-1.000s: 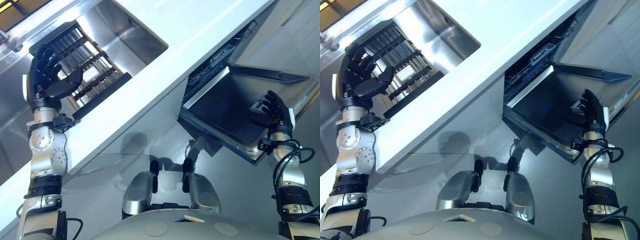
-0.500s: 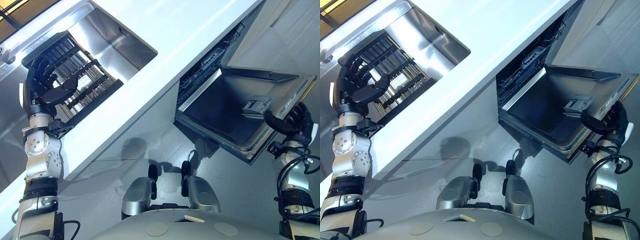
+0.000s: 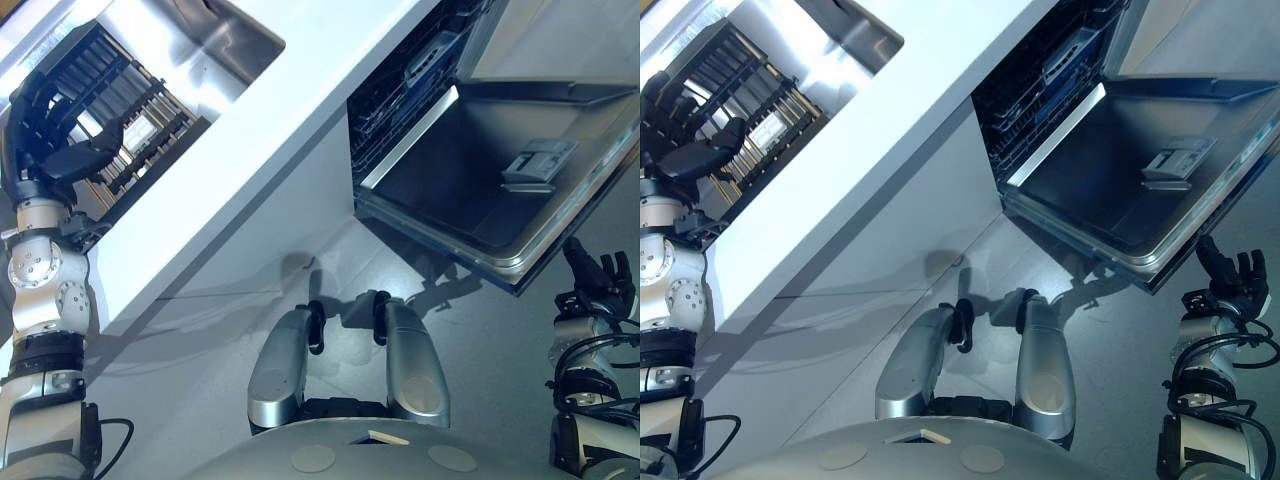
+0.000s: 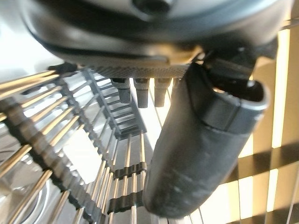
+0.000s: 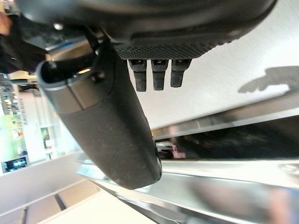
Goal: Pick up plates and place into dishwasher.
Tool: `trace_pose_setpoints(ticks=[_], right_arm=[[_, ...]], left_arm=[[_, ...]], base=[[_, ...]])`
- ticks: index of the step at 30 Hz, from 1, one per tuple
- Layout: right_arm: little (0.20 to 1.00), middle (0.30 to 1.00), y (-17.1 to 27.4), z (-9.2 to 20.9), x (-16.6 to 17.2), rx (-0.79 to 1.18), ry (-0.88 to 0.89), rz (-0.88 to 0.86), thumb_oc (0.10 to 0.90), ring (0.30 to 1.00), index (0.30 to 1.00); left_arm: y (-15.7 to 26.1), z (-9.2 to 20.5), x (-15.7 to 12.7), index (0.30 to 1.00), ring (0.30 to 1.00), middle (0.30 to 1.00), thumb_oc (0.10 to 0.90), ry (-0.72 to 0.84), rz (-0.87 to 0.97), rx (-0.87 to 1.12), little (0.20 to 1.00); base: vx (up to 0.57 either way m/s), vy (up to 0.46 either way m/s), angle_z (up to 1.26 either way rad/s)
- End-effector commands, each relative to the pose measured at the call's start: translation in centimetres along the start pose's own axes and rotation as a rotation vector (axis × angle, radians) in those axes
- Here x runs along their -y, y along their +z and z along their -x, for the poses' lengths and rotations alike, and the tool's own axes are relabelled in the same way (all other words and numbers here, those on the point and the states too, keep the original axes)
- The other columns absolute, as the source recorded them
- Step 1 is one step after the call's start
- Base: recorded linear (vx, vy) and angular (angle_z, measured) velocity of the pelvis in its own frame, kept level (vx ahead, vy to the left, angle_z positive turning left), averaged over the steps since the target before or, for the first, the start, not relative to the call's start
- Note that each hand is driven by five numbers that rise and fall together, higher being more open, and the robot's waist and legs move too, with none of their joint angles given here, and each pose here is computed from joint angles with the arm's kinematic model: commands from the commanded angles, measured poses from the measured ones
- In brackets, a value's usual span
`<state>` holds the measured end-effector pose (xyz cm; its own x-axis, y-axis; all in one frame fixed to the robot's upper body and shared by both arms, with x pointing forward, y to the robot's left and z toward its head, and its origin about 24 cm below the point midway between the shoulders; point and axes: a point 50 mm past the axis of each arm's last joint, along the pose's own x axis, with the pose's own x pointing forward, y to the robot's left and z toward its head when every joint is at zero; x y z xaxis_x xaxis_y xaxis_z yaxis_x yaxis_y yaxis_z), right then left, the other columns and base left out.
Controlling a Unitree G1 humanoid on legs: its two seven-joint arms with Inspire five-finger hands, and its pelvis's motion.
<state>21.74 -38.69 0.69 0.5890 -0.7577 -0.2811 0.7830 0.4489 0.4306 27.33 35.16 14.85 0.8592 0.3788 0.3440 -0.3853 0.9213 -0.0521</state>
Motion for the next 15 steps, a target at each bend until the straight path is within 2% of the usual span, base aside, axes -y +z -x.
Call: trace_pose_setpoints(ticks=[1, 5, 7, 9, 10, 12, 13, 14, 15], right_arm=[[0.900, 0.900, 4.0, -1.2, -1.8, 0.129, 0.102, -0.085, 0.800, 0.900, 0.900], [0.900, 0.900, 3.1, -1.4, -2.9, 0.049, 0.212, -0.177, 0.800, 0.900, 0.900], [0.900, 0.900, 2.8, -1.1, -5.0, 0.014, 0.376, -0.261, 0.800, 0.900, 0.900], [0.900, 0.900, 1.9, 0.4, -8.4, -0.058, 0.672, -0.357, 0.800, 0.900, 0.900], [0.900, 0.900, 1.7, 0.6, -8.5, -0.069, 0.702, -0.363, 0.800, 0.900, 0.900], [0.900, 0.900, 0.6, 4.0, -12.7, -0.161, 1.084, -0.442, 0.800, 0.900, 0.900], [0.900, 0.900, 0.3, 4.9, -13.4, -0.188, 1.180, -0.466, 0.800, 0.900, 0.900], [0.900, 0.900, -0.3, 7.9, -15.8, -0.236, 1.449, -0.537, 0.800, 0.900, 0.900], [0.900, 0.900, -0.6, 10.0, -17.2, -0.292, 1.625, -0.584, 0.800, 0.900, 0.900]], left_arm=[[-3.7, 2.9, 3.1, 0.900, 0.900, 0.900, 0.800, -0.001, 0.118, -0.041, 0.900], [-2.6, 2.4, 3.5, 0.900, 0.900, 0.900, 0.800, -0.002, 0.131, 0.003, 0.900], [-2.3, 2.3, 3.7, 0.900, 0.900, 0.900, 0.800, -0.003, 0.133, 0.012, 0.900], [-2.2, 2.5, 3.6, 0.900, 0.900, 0.900, 0.800, -0.003, 0.127, 0.013, 0.900], [-2.2, 2.5, 3.5, 0.900, 0.900, 0.900, 0.800, -0.002, 0.125, 0.011, 0.900], [-2.1, 2.7, 3.0, 0.900, 0.900, 0.900, 0.800, 0.009, 0.123, 0.020, 0.900], [-2.2, 2.8, 2.7, 0.900, 0.900, 0.900, 0.800, 0.015, 0.121, 0.021, 0.900], [-2.1, 2.7, 2.4, 0.900, 0.900, 0.900, 0.800, 0.024, 0.117, 0.030, 0.900], [-2.0, 2.4, 2.3, 0.900, 0.900, 0.900, 0.800, 0.029, 0.117, 0.035, 0.900]], base=[[-0.04, 0.128, -0.18], [-0.05, 0.140, -0.01], [-0.05, 0.143, 0.05], [-0.03, 0.112, 0.07], [-0.04, 0.085, 0.01], [-0.06, 0.087, -0.10], [-0.09, 0.082, -0.12], [-0.08, 0.060, -0.14], [-0.08, 0.059, -0.17]])
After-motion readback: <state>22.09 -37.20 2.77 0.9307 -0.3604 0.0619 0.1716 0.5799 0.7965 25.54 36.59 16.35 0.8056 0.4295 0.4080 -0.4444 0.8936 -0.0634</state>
